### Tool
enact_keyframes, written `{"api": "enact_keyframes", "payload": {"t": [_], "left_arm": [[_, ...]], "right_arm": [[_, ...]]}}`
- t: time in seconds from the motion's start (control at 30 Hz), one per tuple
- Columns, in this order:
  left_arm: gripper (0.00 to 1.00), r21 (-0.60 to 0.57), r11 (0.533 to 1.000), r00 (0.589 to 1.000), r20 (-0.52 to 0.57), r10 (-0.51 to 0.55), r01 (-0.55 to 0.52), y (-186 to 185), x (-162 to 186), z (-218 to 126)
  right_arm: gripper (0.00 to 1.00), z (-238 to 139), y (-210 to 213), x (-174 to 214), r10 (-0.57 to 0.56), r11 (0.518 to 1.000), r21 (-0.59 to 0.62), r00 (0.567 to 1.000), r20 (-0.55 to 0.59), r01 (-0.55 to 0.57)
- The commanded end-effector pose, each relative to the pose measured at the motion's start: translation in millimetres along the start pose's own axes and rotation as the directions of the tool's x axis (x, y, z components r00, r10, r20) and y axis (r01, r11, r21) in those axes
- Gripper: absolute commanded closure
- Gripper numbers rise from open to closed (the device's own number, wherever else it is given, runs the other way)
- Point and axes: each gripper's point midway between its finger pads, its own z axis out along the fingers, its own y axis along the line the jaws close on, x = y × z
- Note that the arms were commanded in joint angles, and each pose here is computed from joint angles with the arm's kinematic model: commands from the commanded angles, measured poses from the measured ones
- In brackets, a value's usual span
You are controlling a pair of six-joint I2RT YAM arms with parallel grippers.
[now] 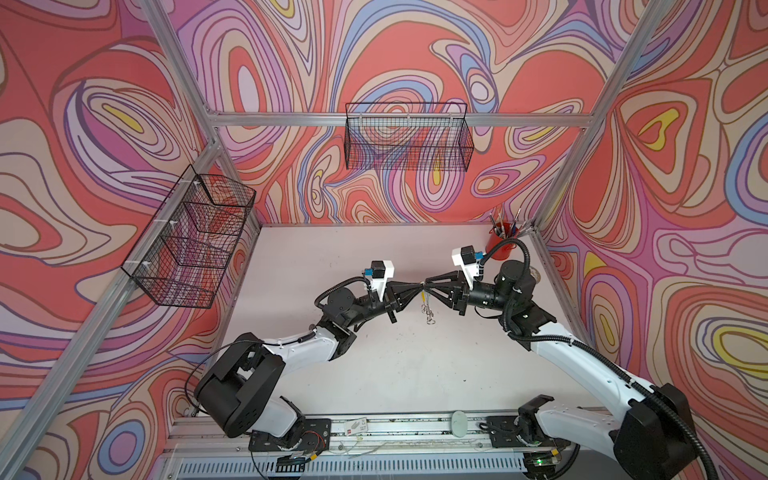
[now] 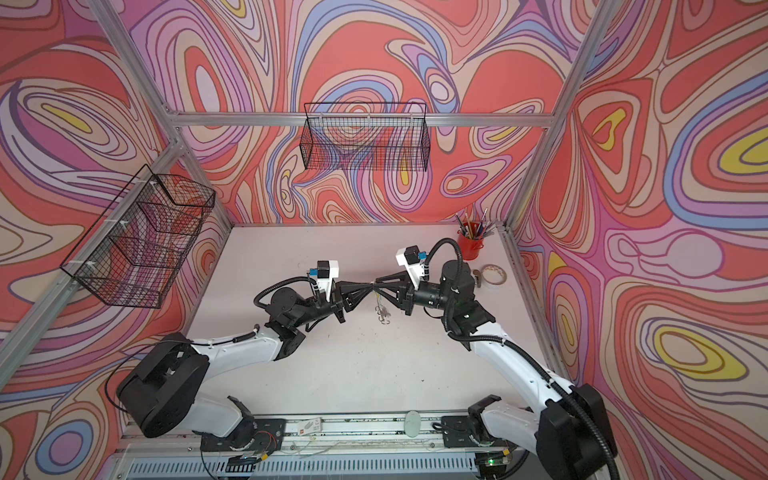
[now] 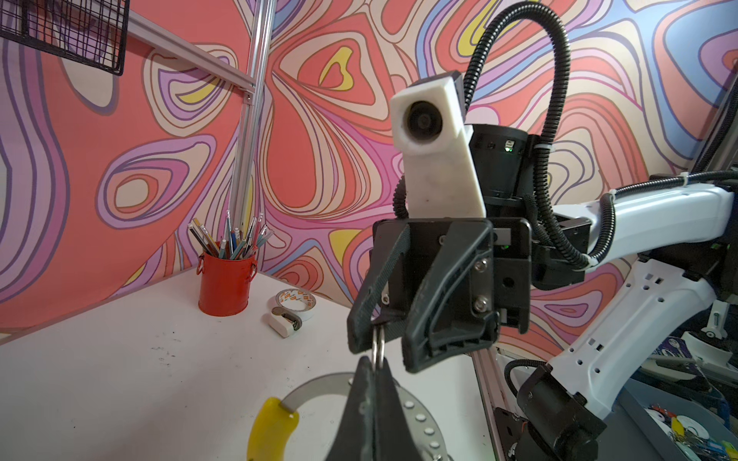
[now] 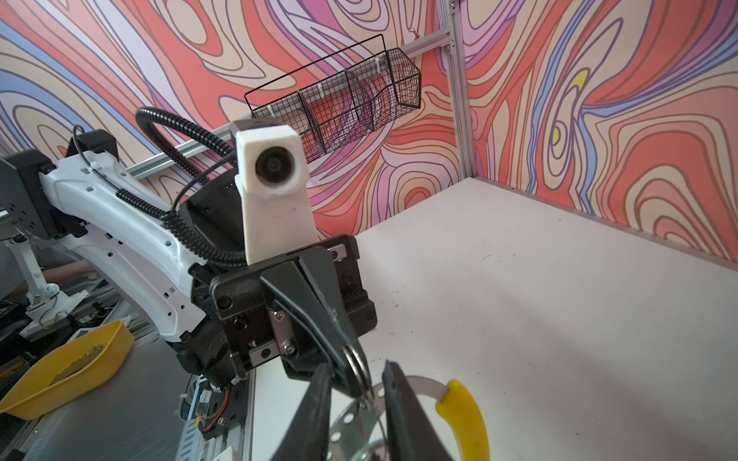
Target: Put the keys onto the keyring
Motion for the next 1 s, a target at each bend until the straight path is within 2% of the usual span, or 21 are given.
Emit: {"api": "enact_keyframes", "payload": {"t": [0.0, 0.2, 0.37, 0.53, 0.7, 0.97], "left_arm": [[1.00, 0.051, 0.996, 0.994, 0.093, 0.063, -0.068, -14, -34, 2], [1.00, 0.059, 0.996, 0.995, 0.087, 0.056, -0.061, -15, -33, 2], [1.00, 0.060, 0.996, 0.995, 0.082, 0.053, -0.058, -15, -31, 2], [1.00, 0.062, 0.997, 0.996, 0.076, 0.049, -0.054, -15, -29, 1], [1.00, 0.071, 0.997, 0.999, 0.051, 0.004, -0.007, -10, -27, -3], [0.70, -0.012, 0.999, 0.987, -0.158, -0.035, 0.034, -6, -1, -18]], "right_arm": [[0.76, 1, 0, 7, -0.001, 1.000, -0.021, 1.000, -0.010, 0.001], [0.84, 2, -1, 9, 0.003, 1.000, -0.027, 1.000, -0.012, -0.003], [1.00, 3, -1, 9, 0.003, 1.000, -0.029, 1.000, -0.012, -0.004], [1.00, 2, -3, 11, -0.001, 1.000, -0.015, 1.000, -0.009, 0.001], [1.00, -2, -11, 9, -0.038, 0.997, 0.063, 0.999, 0.005, 0.038], [1.00, -3, -15, 11, -0.148, 0.985, 0.081, 0.988, -0.045, 0.151]]}}
